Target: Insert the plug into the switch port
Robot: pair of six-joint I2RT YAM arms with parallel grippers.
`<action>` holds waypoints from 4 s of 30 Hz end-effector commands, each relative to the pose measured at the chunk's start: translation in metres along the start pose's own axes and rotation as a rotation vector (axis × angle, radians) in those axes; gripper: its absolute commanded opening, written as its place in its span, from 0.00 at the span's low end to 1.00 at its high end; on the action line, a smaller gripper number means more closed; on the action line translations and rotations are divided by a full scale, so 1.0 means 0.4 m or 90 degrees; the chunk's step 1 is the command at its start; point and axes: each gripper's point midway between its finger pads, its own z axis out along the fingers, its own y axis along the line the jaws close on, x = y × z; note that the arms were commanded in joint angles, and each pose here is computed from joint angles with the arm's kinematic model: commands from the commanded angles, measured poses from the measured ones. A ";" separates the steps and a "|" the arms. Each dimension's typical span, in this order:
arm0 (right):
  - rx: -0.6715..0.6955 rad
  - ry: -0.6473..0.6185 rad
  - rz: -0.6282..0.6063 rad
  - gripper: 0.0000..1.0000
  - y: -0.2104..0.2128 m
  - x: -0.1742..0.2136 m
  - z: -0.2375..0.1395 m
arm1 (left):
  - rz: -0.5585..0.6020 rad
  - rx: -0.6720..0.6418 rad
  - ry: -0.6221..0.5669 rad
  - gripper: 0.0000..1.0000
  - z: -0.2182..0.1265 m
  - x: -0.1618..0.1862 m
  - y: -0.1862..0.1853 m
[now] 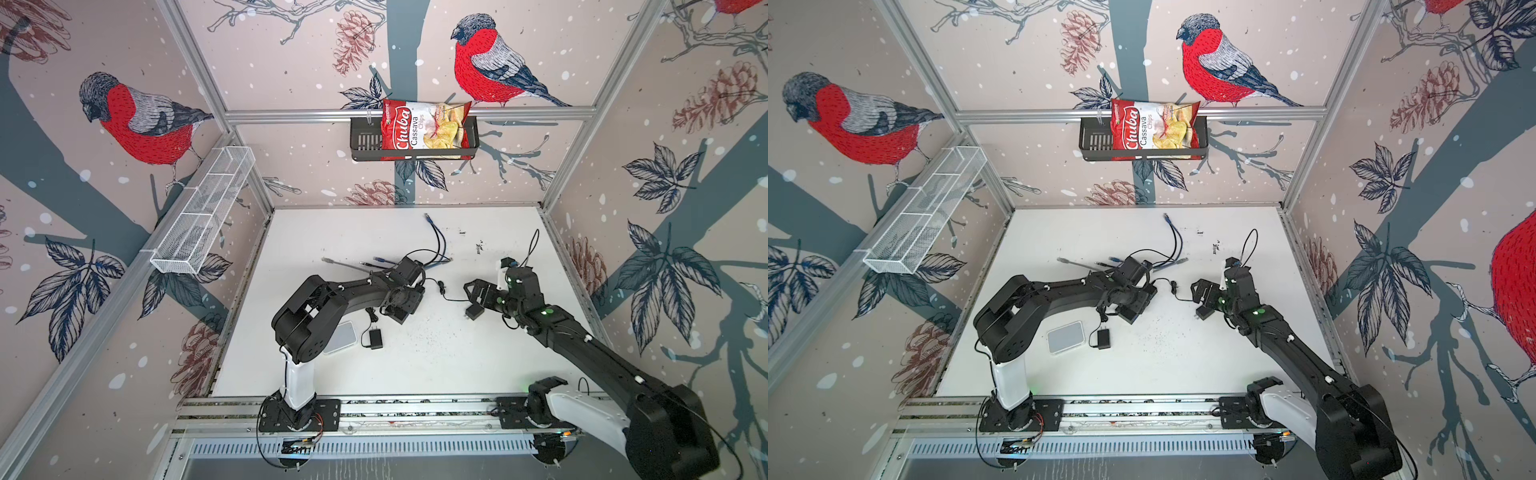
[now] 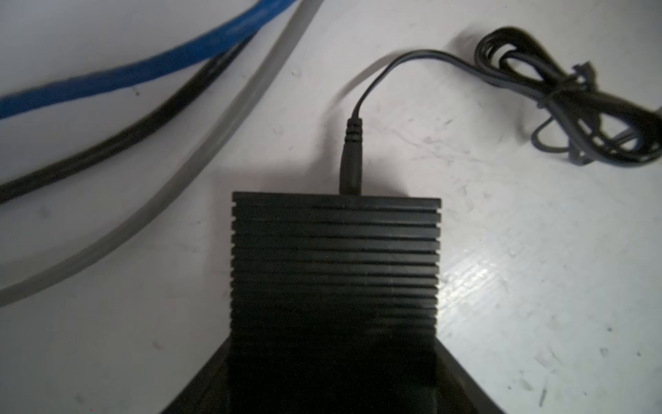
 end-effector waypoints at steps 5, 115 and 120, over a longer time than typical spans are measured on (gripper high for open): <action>0.007 0.017 0.002 0.99 0.000 0.012 0.018 | -0.016 -0.006 0.033 0.41 0.012 0.033 0.010; 0.093 0.051 -0.673 0.00 0.304 -0.173 0.506 | -0.351 -0.091 -0.375 0.98 -0.347 0.022 0.285; 0.141 0.048 -0.639 0.00 0.236 -0.182 0.449 | -0.358 -0.084 -0.375 0.97 -0.345 0.019 0.282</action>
